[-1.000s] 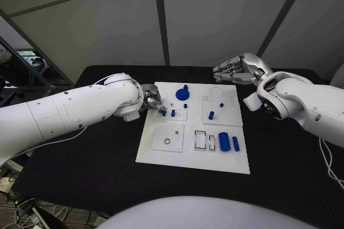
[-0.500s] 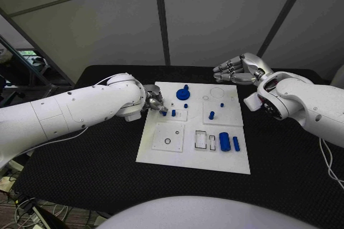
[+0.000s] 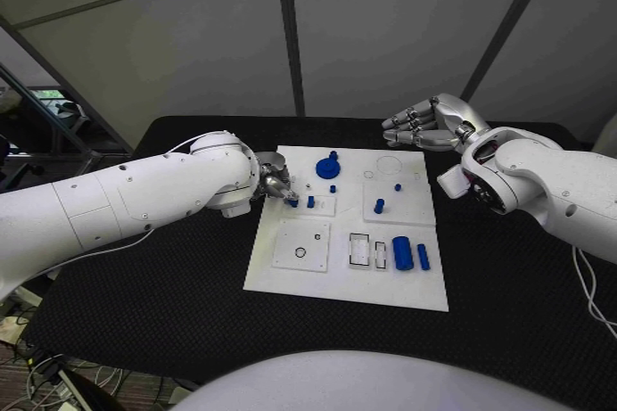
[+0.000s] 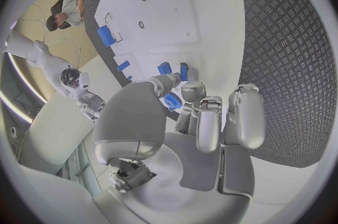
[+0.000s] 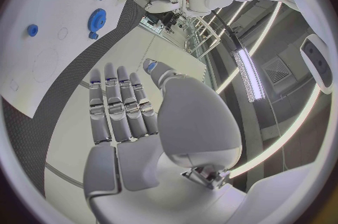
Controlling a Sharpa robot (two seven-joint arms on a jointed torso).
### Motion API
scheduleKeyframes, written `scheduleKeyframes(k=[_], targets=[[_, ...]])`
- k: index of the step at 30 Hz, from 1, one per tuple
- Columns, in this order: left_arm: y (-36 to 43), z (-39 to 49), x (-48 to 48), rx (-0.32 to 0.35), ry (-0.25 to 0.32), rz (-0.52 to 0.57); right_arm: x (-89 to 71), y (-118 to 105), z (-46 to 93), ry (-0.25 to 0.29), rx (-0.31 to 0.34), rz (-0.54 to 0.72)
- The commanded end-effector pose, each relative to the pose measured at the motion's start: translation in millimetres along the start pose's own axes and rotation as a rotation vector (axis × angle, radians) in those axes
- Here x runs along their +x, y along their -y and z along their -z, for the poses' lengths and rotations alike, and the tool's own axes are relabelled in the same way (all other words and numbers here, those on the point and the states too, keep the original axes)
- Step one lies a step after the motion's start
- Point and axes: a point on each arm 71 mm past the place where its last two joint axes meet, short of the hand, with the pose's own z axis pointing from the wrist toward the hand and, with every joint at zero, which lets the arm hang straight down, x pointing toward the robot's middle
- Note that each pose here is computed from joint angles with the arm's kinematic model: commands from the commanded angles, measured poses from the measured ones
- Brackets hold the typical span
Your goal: Assemble the parts on the task board
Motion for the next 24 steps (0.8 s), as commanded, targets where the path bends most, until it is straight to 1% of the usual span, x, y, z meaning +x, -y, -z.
scheduleKeyframes(k=[1, 8, 18, 24], targets=[[-1.3, 0.0, 2.5, -0.009, -0.016, -0.024, -0.2, -1.1, -0.2, -0.006, -0.006, 0.001], [-0.7, 0.2, 2.8, -0.008, -0.016, -0.026, 0.1, -1.2, -0.3, -0.007, -0.006, 0.001], [3.6, -0.8, 4.6, 0.000, -0.019, -0.028, 0.6, -1.5, -0.6, -0.008, -0.007, 0.000], [5.1, -2.4, 7.0, -0.002, -0.049, -0.043, 0.6, -1.7, -0.6, -0.008, -0.008, 0.000]])
